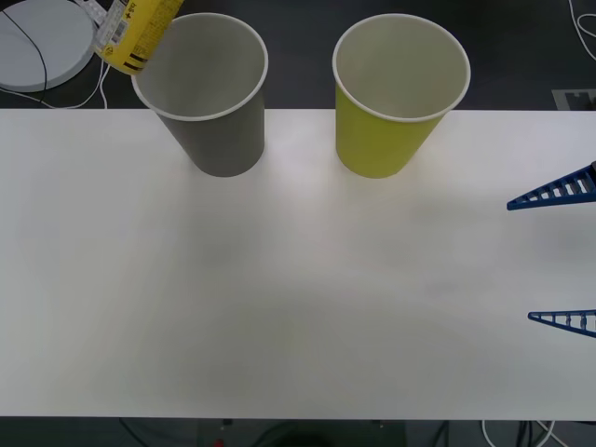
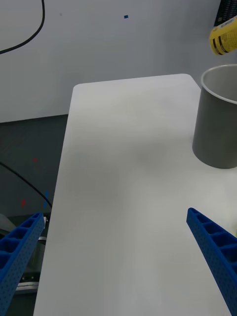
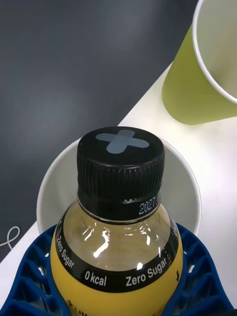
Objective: Put the can into the green bin and the plastic bottle into the gray bin
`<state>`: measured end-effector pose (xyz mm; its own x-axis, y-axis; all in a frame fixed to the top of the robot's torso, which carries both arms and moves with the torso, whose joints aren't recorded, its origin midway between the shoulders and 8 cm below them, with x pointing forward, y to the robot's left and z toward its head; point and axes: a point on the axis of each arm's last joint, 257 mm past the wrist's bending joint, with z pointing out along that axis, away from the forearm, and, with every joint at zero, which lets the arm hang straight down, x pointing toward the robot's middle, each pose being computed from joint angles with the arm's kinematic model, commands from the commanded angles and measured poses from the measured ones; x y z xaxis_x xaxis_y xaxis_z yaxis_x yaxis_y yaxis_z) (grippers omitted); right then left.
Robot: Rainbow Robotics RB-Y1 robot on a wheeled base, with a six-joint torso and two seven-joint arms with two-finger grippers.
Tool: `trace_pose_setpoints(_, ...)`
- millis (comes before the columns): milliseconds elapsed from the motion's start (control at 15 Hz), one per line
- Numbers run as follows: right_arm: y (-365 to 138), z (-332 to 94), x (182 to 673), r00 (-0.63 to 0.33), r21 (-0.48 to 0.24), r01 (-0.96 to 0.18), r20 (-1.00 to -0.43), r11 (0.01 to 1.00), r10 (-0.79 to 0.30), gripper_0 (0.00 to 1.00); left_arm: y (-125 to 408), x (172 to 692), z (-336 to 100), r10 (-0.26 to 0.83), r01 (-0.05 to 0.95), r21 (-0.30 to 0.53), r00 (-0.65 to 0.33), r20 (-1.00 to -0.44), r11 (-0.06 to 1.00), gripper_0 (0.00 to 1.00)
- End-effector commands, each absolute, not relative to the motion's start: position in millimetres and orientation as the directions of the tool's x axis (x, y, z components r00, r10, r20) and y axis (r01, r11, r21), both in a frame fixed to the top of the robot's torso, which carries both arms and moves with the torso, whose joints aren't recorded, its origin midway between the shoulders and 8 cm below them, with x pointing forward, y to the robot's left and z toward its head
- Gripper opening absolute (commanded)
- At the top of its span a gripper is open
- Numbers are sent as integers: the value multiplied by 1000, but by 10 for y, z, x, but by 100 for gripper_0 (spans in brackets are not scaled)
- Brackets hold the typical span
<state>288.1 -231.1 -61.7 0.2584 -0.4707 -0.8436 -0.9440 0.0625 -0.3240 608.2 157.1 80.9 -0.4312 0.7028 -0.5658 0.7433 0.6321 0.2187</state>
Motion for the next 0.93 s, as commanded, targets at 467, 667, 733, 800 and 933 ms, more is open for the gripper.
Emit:
trace_pose_setpoints(467,-2311,-617,2881,258,-324,-944,-844,63,-471,100,1381,6074,790,703,762,206,-411,-580,614,0)
trace_pose_setpoints(667,-2311,-617,2881,258,-324,-944,-844,63,-471,100,1322,6089,775,705,766,206,-404,-584,609,0)
trace_pose_setpoints(733,-2311,-617,2881,258,-324,-944,-844,63,-471,100,1307,6094,772,704,766,205,-402,-586,609,0)
trace_pose_setpoints(800,-2311,-617,2881,258,-324,-944,-844,63,-471,100,1303,6094,768,705,767,205,-401,-585,608,0)
trace_pose_setpoints(933,-2311,-617,2881,258,-324,-944,-844,63,-471,100,1297,6093,760,706,768,206,-401,-584,606,1)
